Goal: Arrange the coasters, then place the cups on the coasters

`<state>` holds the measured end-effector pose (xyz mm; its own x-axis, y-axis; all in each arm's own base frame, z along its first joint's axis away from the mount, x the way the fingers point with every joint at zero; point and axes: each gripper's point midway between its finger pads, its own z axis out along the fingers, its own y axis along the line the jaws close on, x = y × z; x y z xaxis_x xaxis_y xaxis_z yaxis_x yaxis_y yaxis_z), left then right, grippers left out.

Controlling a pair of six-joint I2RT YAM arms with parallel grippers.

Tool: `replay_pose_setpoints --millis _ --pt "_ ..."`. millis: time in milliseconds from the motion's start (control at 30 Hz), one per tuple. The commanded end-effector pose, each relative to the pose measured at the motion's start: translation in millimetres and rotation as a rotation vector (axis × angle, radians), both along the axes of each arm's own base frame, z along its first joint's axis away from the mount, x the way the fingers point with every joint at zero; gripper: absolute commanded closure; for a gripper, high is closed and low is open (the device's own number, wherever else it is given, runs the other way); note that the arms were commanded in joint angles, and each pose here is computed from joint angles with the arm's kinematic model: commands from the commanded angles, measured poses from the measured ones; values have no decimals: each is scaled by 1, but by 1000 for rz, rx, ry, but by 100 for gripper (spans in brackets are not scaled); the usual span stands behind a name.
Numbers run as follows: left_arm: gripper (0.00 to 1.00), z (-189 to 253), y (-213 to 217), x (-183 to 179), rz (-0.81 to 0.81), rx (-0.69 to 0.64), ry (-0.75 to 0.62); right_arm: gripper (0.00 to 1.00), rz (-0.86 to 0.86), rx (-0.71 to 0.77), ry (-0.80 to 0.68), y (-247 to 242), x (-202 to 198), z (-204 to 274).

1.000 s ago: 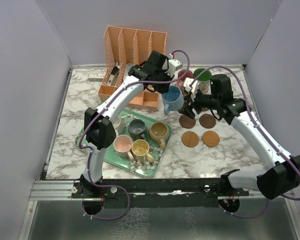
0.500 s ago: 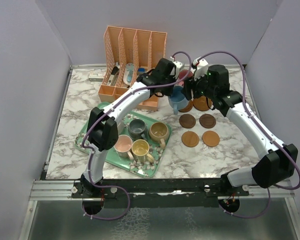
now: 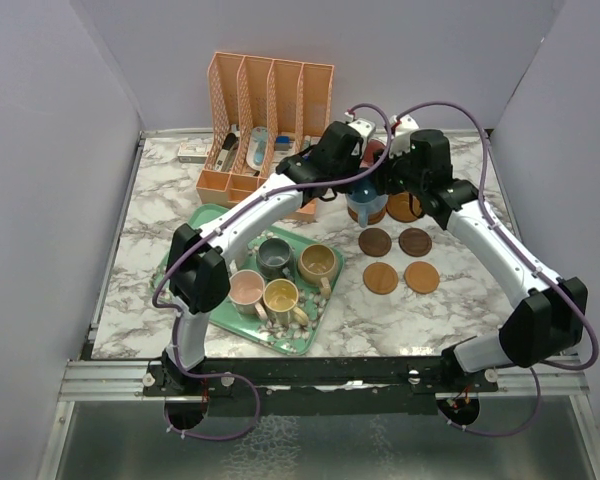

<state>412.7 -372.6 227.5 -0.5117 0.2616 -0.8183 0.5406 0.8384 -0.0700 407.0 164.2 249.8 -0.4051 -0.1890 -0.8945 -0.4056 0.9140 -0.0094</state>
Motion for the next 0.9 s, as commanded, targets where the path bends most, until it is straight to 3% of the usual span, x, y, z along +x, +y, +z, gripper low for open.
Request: replay_pose_setpoints --millis 0,200,567,733,867 --pt "100 75 0 6 68 -159 -153 56 -50 -2 21 -6 11 -14" --pt "100 74 -2 4 77 -146 -166 67 -61 -24 44 -9 18 -25" --pt "95 81 -10 -3 -7 -150 -188 98 -118 -47 57 -36 23 -35" --pt "88 84 -17 -16 -98 -174 -183 99 -145 -21 80 -54 21 -44" --pt "75 84 -19 -26 -152 -189 -191 99 -170 -20 104 -68 18 -55"
